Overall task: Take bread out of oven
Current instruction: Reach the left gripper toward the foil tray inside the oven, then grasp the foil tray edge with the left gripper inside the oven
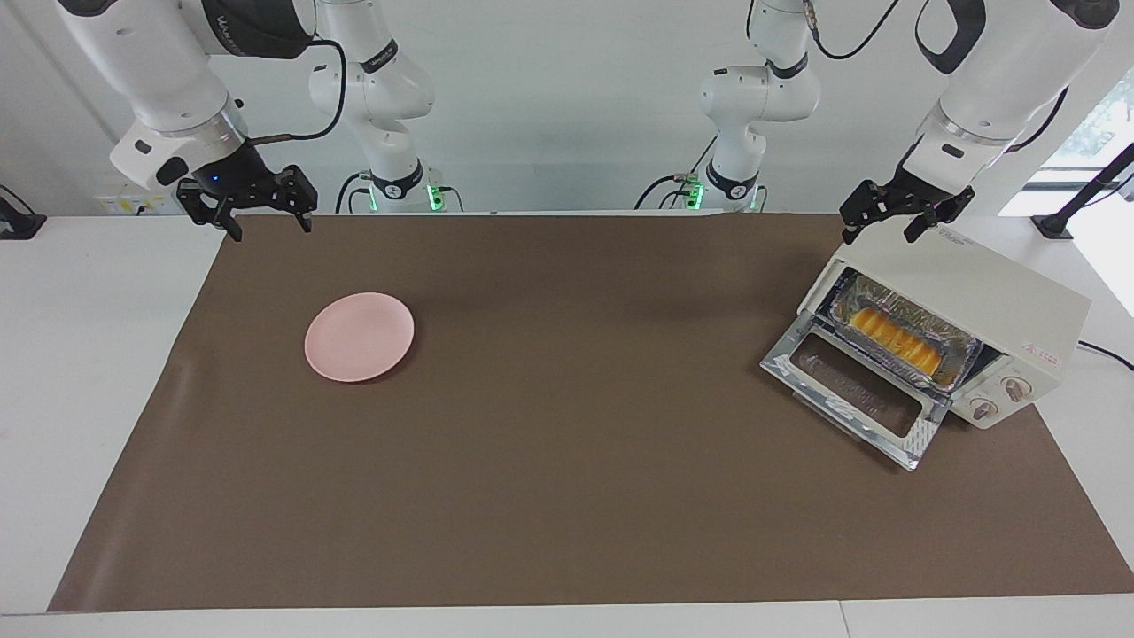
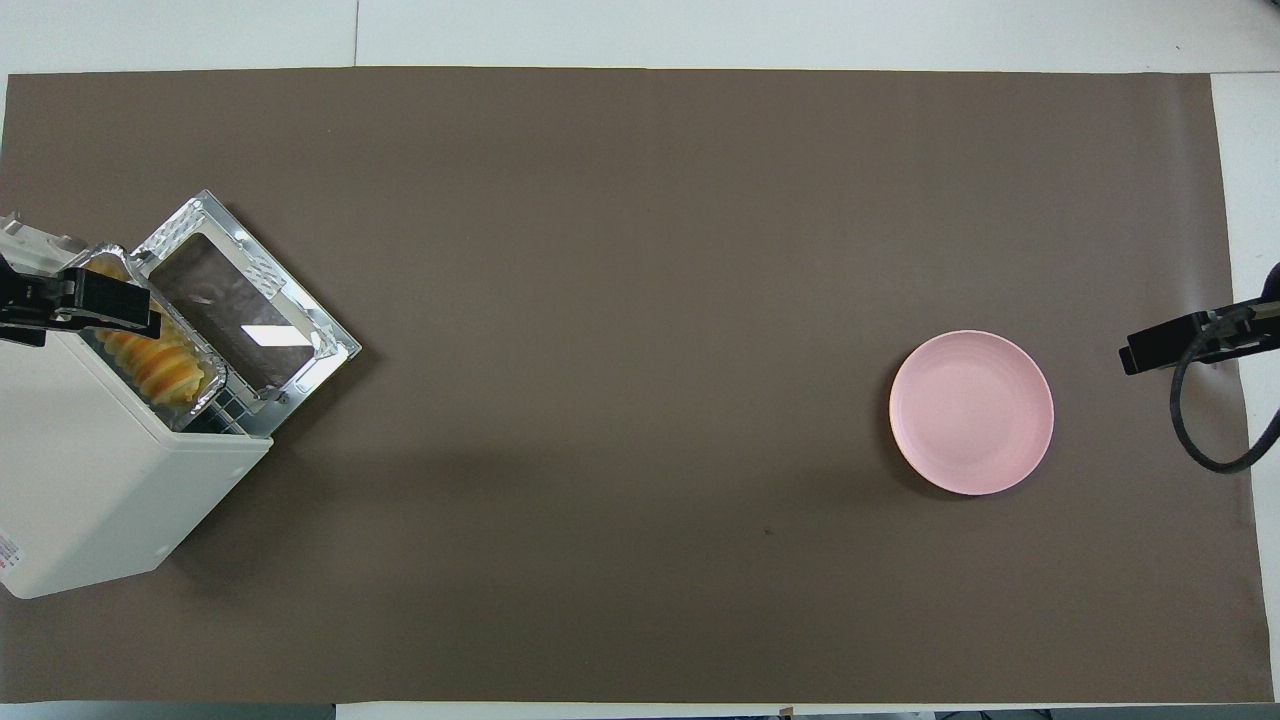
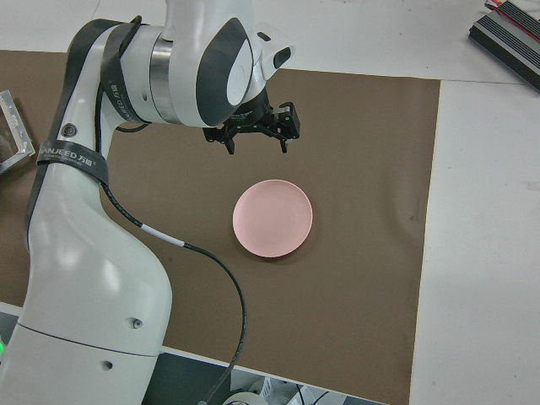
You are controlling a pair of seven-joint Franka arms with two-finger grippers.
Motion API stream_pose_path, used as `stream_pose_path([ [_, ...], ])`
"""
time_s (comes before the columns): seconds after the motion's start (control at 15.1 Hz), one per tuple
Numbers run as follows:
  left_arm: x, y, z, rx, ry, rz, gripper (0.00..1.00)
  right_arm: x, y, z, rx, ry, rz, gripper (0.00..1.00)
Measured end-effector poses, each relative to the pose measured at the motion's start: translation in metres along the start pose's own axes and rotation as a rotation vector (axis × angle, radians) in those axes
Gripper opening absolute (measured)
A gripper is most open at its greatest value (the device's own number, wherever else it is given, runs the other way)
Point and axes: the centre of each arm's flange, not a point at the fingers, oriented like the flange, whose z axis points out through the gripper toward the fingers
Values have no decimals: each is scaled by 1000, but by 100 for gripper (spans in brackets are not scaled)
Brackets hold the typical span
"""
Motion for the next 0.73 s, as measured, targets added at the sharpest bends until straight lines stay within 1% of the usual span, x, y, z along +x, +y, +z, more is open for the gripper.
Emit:
stream_pose_path([
  [0.2, 23, 1, 26, 15, 6, -166, 100, 0, 0, 0, 0, 0, 0, 100],
  [0.4, 62, -4, 75, 106, 44, -341, 100, 0, 0, 0, 0, 0, 0, 100],
  [0.46, 75, -3, 95, 126, 54, -391, 100, 0, 0, 0, 0, 0, 0, 100],
  [0.6, 94, -4, 129, 140, 63, -447, 100, 0, 0, 0, 0, 0, 0, 100],
  [0.73, 100, -9, 151, 144, 62, -468, 100, 0, 0, 0, 0, 0, 0, 100],
])
